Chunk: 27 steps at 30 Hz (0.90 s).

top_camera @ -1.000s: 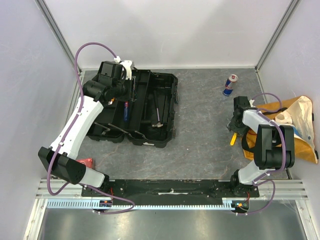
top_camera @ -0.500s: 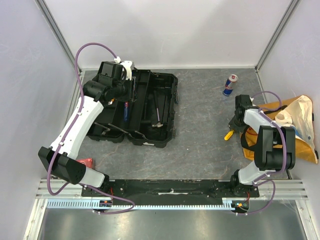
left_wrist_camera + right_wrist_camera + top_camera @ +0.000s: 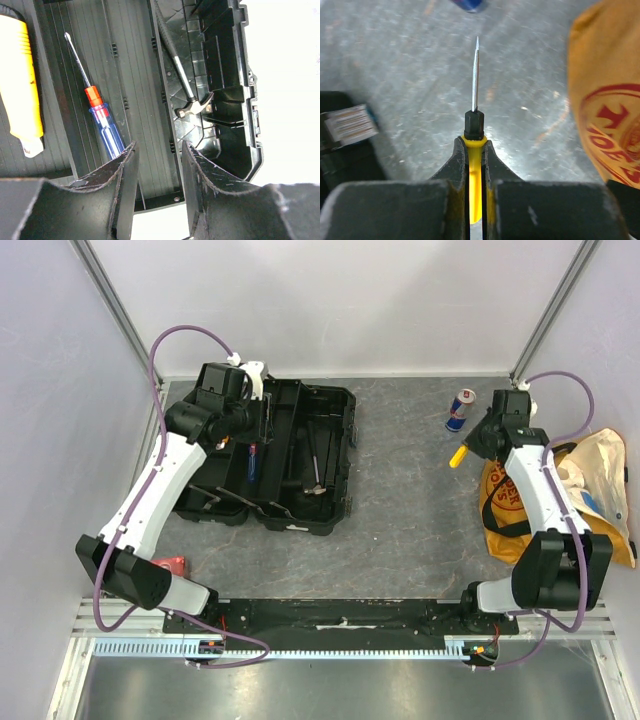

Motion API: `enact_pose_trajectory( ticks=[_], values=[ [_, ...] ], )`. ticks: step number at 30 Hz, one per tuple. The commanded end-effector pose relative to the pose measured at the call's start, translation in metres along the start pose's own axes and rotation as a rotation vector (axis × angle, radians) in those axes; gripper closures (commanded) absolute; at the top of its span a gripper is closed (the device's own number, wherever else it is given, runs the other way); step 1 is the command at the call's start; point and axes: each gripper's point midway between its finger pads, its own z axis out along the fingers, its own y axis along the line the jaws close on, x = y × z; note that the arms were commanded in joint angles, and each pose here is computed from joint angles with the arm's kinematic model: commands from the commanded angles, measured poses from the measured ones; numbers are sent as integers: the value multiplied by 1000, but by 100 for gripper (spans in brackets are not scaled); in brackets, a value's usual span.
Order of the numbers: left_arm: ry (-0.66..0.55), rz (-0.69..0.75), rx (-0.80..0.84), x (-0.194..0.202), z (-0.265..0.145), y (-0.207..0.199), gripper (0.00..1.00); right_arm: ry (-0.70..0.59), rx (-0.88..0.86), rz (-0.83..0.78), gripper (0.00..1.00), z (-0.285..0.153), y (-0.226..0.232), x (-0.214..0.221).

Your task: Pack the tool kit

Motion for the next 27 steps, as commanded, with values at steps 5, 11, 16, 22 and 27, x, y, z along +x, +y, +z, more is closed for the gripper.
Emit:
enact_pose_trajectory(
  ticks=[5,11,16,22,27],
  values=[
    [-110,-25,-8,-22,-19,0,54,-58,-478,-145,100,-65,153,-8],
    [-162,-72,-100,-29,-31,16,53,-60,-765,-219,100,-104,267,45],
    [-257,-126,-179,-41,-53,30,53,-77,-931,-273,100,-130,349,85],
    [-432,-170,-197,-57,-89,35,53,-82,-1021,-351,100,-138,424,142],
    [-520,-184,-175,-61,-108,34,52,-82,-1045,-366,100,-135,454,184]
  ],
)
